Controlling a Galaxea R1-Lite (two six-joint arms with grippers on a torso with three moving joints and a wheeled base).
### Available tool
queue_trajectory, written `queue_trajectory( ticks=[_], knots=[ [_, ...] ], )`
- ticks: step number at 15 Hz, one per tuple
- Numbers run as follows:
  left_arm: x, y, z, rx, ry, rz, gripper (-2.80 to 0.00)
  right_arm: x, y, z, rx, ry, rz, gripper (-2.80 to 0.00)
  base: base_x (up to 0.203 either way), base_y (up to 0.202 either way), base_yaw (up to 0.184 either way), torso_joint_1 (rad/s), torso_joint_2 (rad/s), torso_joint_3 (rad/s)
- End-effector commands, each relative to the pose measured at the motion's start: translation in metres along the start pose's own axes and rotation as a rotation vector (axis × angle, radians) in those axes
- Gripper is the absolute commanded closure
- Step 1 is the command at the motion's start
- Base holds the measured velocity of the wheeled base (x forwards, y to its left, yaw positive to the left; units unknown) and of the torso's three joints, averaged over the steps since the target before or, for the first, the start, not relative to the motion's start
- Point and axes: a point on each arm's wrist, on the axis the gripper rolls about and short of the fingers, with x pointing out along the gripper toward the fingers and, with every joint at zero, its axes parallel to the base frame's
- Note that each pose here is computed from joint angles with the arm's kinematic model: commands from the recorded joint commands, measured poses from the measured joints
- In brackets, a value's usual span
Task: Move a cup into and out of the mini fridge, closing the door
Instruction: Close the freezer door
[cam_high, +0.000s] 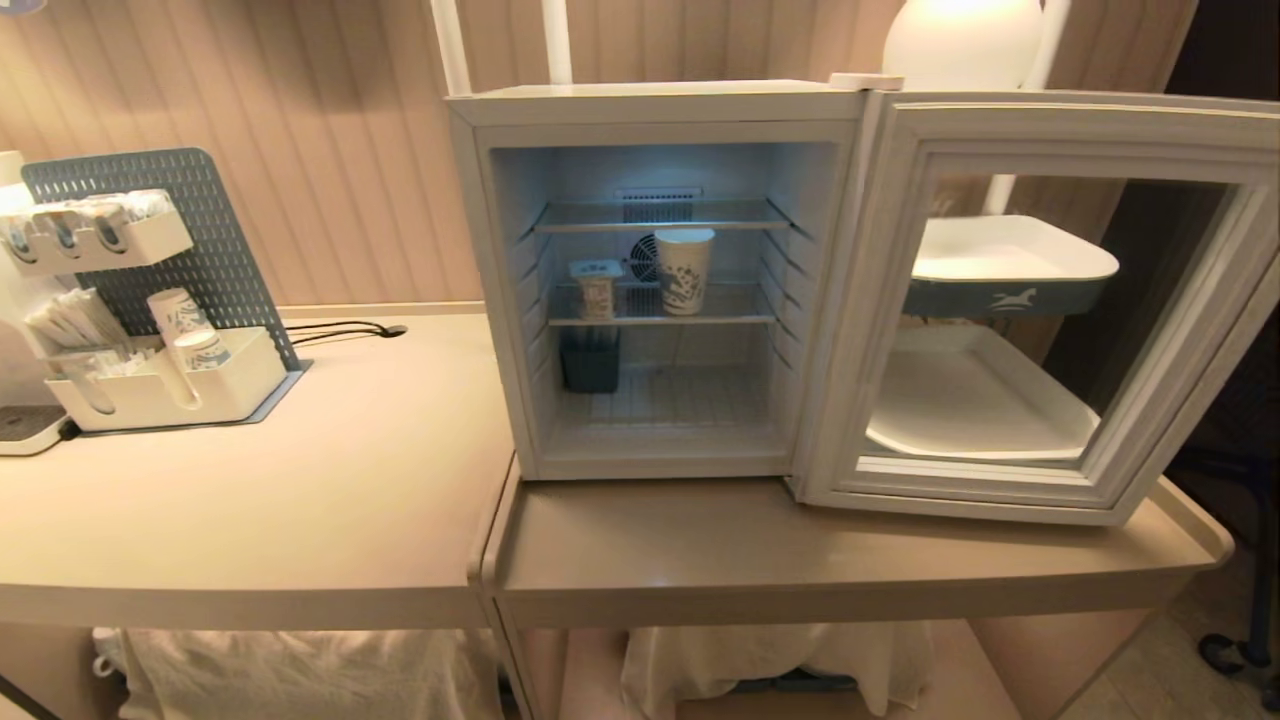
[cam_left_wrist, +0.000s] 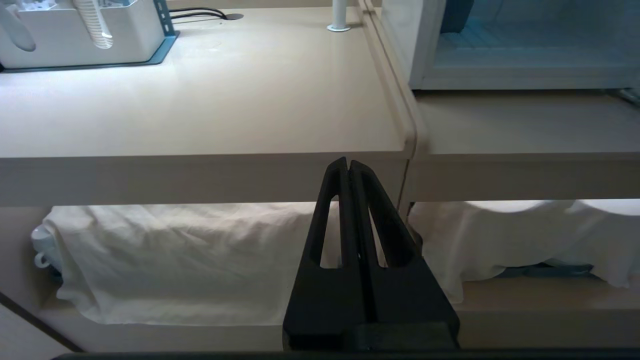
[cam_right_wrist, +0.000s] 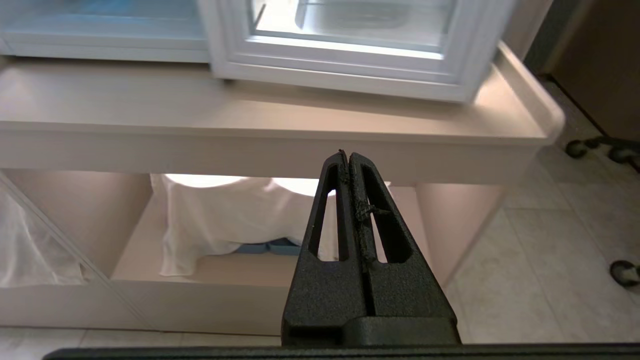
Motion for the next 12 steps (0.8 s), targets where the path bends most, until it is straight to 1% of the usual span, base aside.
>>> queue_trajectory(
  ticks=[1,12],
  knots=[
    [0.0001,0.0000,-0.0002,0.000,-0.001,0.000,0.00,0.0001,0.0000,0.0000,-0.001,0.002,0.000,0.00,0.000,-0.196,0.000,0.002,0.00,0.004],
    [0.0002,0.0000,-0.0002,-0.011,-0.004,0.000,0.00,0.0001,0.0000,0.0000,-0.001,0.002,0.000,0.00,0.000,-0.195,-0.001,0.002,0.00,0.004]
  ],
)
